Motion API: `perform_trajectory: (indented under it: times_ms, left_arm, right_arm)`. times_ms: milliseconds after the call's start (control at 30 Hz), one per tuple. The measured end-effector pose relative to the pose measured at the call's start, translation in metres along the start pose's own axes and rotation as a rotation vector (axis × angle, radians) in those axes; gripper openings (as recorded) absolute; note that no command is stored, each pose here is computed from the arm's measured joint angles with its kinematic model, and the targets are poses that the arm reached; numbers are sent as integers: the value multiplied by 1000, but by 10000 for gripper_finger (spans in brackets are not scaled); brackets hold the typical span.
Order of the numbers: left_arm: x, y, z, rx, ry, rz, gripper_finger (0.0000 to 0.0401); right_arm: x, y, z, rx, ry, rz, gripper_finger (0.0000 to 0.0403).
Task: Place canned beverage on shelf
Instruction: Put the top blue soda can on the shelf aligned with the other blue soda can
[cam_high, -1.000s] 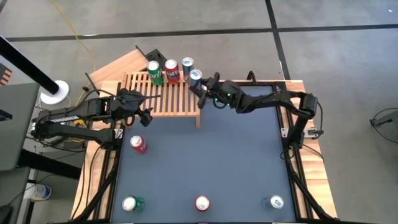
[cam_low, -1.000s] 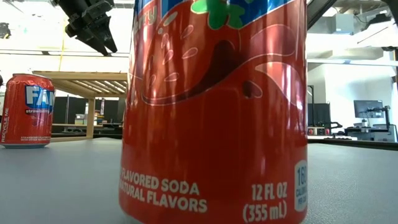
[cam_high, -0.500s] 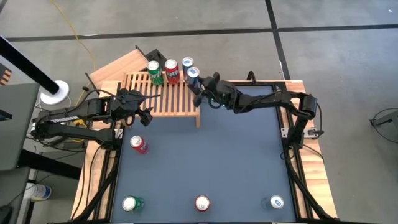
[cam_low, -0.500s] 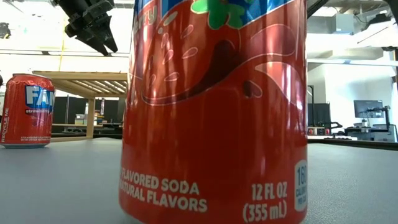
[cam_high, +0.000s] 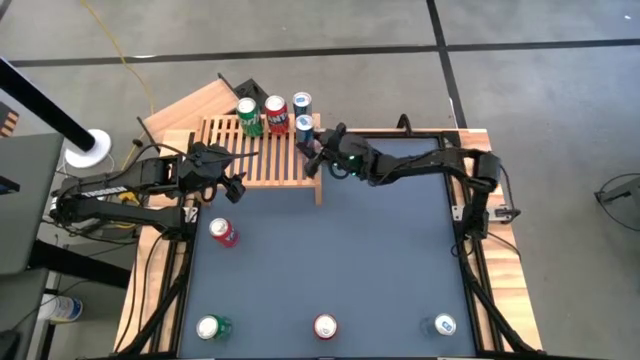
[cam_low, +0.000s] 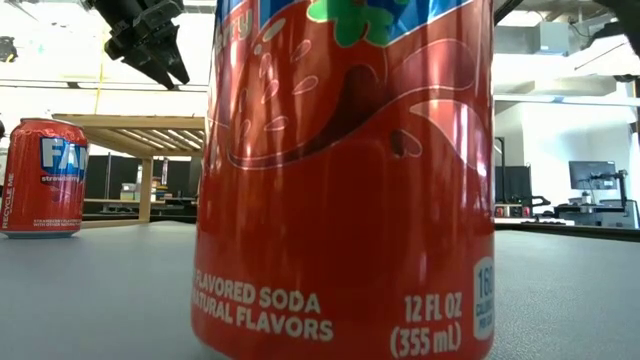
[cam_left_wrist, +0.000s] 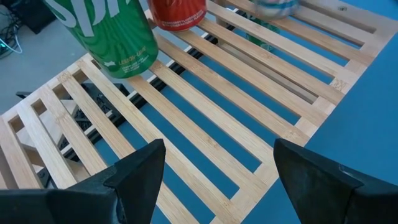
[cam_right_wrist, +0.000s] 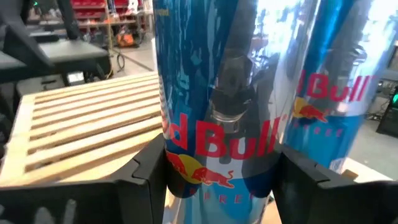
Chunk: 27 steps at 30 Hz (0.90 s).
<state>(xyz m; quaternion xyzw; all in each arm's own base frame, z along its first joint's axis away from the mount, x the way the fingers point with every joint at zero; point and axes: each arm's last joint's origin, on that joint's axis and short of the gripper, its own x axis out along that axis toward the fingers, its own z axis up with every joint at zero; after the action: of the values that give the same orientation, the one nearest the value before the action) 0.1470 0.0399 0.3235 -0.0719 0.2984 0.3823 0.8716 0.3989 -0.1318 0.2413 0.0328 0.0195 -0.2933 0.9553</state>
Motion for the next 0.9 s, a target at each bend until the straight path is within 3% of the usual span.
perform_trajectory:
  times_ms: [567,900]
  left_arm:
    - [0,-1,0,14,7,-17,288]
    - [0,-1,0,13,8,-17,288]
  right_arm:
    - [3,-2,2,-22,26,-31,211]
    - [3,-1,1,-25,31,1,232]
